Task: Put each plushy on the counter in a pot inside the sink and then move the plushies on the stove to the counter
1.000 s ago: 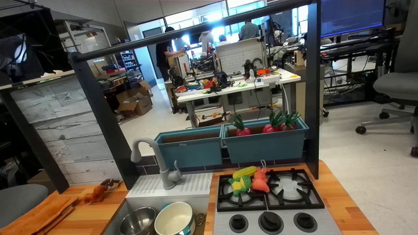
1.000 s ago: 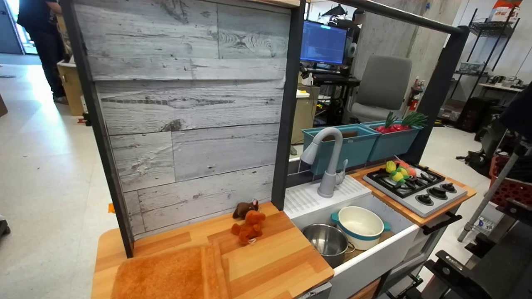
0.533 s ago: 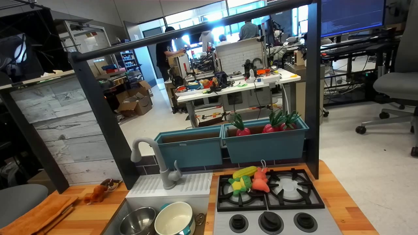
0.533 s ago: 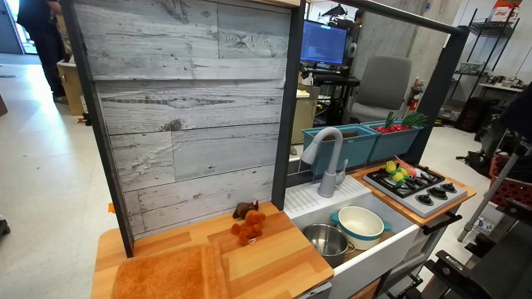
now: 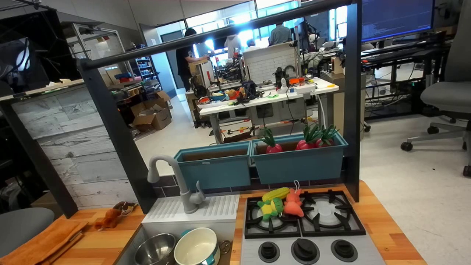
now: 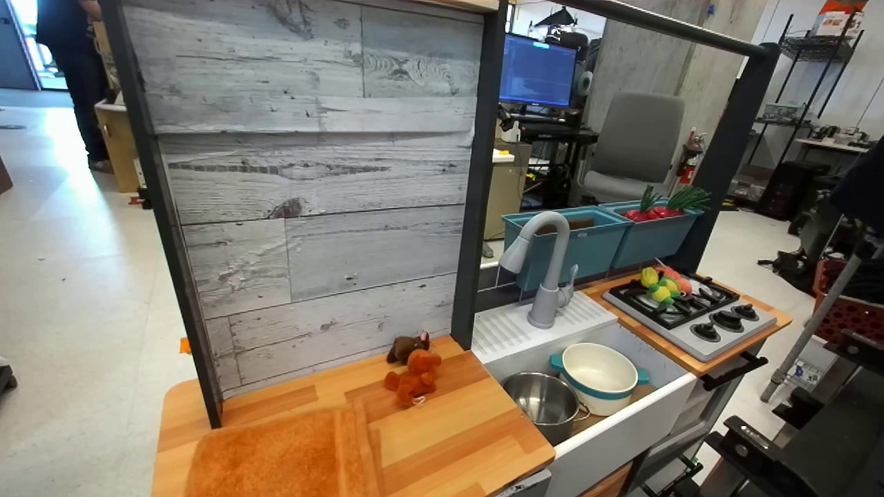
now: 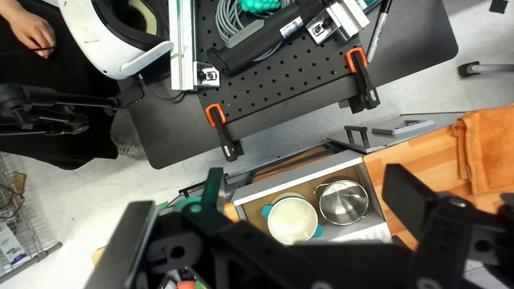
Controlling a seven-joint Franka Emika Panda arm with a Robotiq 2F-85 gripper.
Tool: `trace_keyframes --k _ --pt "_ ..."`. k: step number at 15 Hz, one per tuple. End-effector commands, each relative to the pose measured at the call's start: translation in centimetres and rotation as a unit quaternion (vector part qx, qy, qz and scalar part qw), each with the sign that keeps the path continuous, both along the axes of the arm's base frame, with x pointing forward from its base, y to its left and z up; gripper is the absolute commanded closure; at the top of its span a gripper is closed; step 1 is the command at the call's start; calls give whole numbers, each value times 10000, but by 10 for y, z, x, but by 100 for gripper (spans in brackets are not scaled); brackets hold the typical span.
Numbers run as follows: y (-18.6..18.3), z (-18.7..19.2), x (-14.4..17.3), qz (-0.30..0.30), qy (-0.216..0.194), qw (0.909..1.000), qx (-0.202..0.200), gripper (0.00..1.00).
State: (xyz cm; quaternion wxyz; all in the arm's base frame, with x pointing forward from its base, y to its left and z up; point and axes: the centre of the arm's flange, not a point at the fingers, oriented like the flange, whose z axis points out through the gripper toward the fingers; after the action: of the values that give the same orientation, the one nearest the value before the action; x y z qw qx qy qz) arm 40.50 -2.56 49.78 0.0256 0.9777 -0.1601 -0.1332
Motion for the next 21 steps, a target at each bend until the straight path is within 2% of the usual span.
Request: trace_keyframes --k 1,3,6,9,11,12,15,17,19,20,21 --pt "11 -15 -12 -116 -827 9965 68 0" --pt "31 -33 -9 -81 -1305 9911 260 0" --pt "69 -72 -9 125 -2022 9775 580 0" --pt "103 -102 6 307 -2699 9588 835 0" --pt "113 -109 23 219 -3201 9424 948 0" --pt "103 -74 5 248 -2796 9566 777 0" --pt "105 -80 6 257 -2796 9566 776 0" --pt "105 -80 6 253 -2801 9565 775 0" --pt "115 -93 12 196 -3078 9492 624 0" --pt "126 -103 25 114 -3134 9481 530 0" --pt "136 -114 36 -44 -3313 9423 478 0"
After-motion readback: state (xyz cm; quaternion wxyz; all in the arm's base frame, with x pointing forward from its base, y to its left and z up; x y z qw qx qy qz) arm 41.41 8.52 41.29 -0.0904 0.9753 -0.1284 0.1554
